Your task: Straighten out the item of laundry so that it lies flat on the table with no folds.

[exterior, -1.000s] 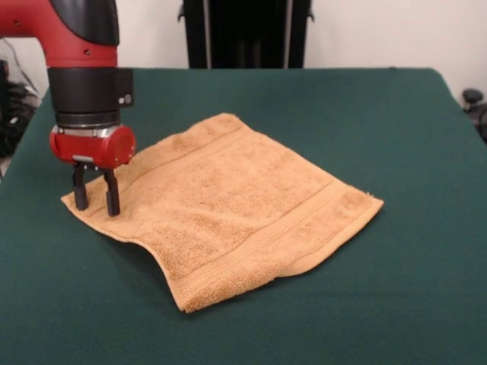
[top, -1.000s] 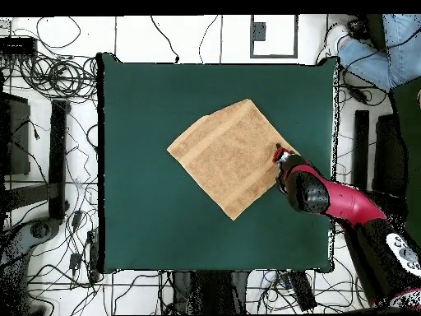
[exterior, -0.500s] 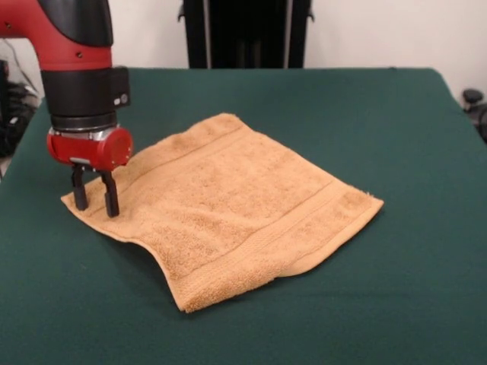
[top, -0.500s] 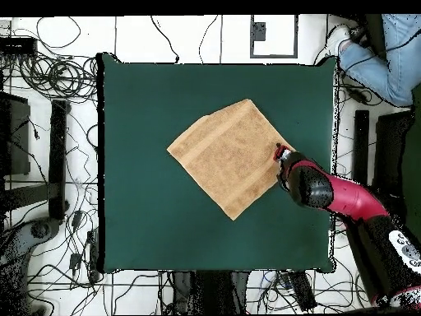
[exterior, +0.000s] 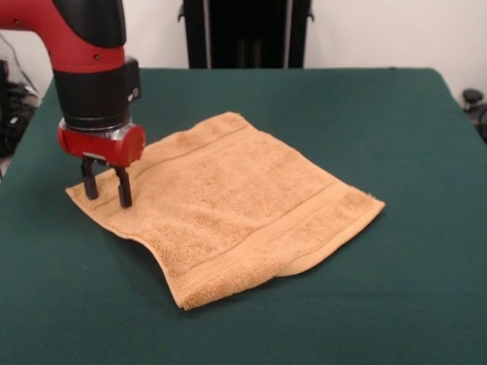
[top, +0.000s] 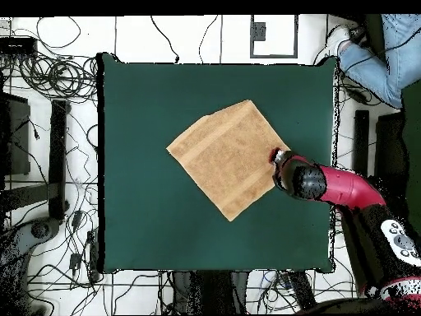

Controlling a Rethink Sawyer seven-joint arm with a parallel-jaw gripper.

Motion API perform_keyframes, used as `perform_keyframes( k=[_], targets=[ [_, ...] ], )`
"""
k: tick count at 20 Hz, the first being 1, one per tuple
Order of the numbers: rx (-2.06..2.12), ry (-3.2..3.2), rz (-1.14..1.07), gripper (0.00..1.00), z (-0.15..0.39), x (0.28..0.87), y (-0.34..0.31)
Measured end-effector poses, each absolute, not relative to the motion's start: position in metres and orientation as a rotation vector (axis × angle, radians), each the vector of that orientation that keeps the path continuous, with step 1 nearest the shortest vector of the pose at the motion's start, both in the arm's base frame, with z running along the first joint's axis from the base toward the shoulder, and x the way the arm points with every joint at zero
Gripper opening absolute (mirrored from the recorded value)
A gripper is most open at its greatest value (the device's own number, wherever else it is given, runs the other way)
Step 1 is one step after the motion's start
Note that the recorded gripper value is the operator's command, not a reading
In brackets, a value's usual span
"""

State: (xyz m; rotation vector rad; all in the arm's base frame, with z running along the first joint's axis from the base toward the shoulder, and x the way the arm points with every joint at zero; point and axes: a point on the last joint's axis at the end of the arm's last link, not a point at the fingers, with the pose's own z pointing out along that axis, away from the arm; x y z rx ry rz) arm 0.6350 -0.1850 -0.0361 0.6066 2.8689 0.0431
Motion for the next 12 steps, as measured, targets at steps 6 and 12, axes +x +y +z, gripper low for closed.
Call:
perform_keyframes(
  k=[6,12],
  targets=[
    [0.611,2.971,0.003,1.0,-0.033,0.622,-0.184],
    [0.641,3.03,-0.02,1.0,-0.034,0.608,-0.192]
  ],
)
